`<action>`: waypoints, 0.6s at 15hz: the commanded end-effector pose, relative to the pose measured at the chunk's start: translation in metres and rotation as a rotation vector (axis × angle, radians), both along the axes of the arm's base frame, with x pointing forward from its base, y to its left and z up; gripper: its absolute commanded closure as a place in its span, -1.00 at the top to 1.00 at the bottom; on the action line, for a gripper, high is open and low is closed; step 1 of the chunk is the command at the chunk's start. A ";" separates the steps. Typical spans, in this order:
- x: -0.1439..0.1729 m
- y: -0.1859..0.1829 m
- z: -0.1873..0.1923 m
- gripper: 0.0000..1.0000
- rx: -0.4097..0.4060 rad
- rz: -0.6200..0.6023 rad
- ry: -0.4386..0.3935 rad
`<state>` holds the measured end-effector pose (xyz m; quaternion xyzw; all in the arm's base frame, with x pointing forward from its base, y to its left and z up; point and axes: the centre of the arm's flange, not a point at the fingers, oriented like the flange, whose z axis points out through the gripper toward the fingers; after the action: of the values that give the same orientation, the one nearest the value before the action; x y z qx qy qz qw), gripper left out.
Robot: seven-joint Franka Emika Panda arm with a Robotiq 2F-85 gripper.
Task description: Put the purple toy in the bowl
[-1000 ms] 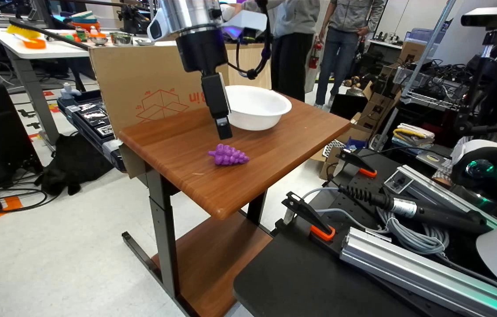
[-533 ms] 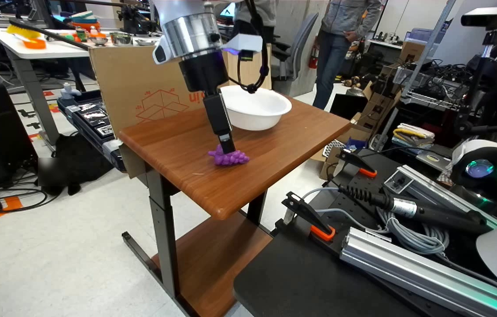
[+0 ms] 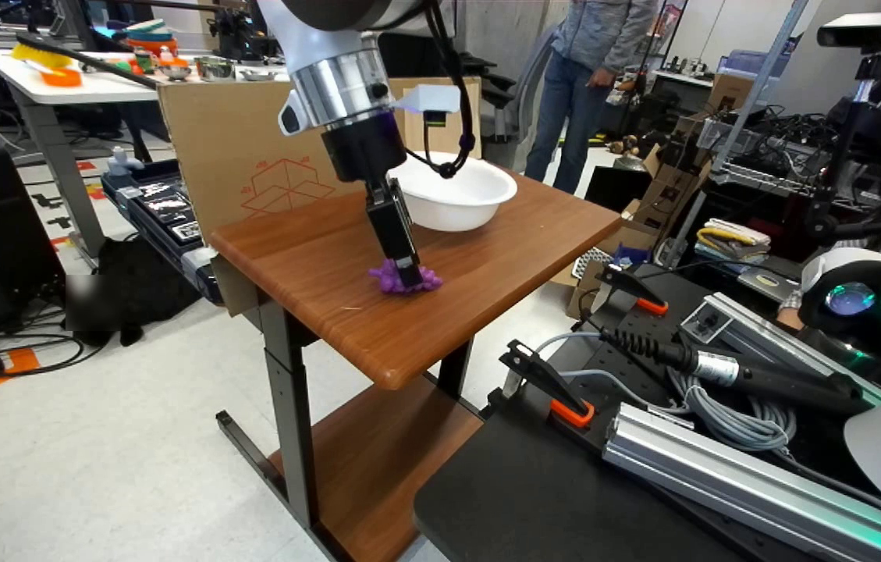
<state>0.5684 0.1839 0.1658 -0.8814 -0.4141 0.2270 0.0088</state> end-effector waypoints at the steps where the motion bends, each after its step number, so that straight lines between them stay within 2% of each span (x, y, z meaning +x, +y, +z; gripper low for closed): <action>1: 0.003 0.009 0.017 -0.35 -0.032 0.010 -0.015; 3: 0.000 0.011 0.029 -0.65 -0.018 0.010 -0.028; 5: -0.008 0.013 0.052 -0.67 0.013 0.017 -0.041; 9: -0.029 0.003 0.129 -0.67 0.075 0.023 -0.121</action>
<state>0.5680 0.2046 0.2282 -0.8838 -0.4297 0.1851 0.0035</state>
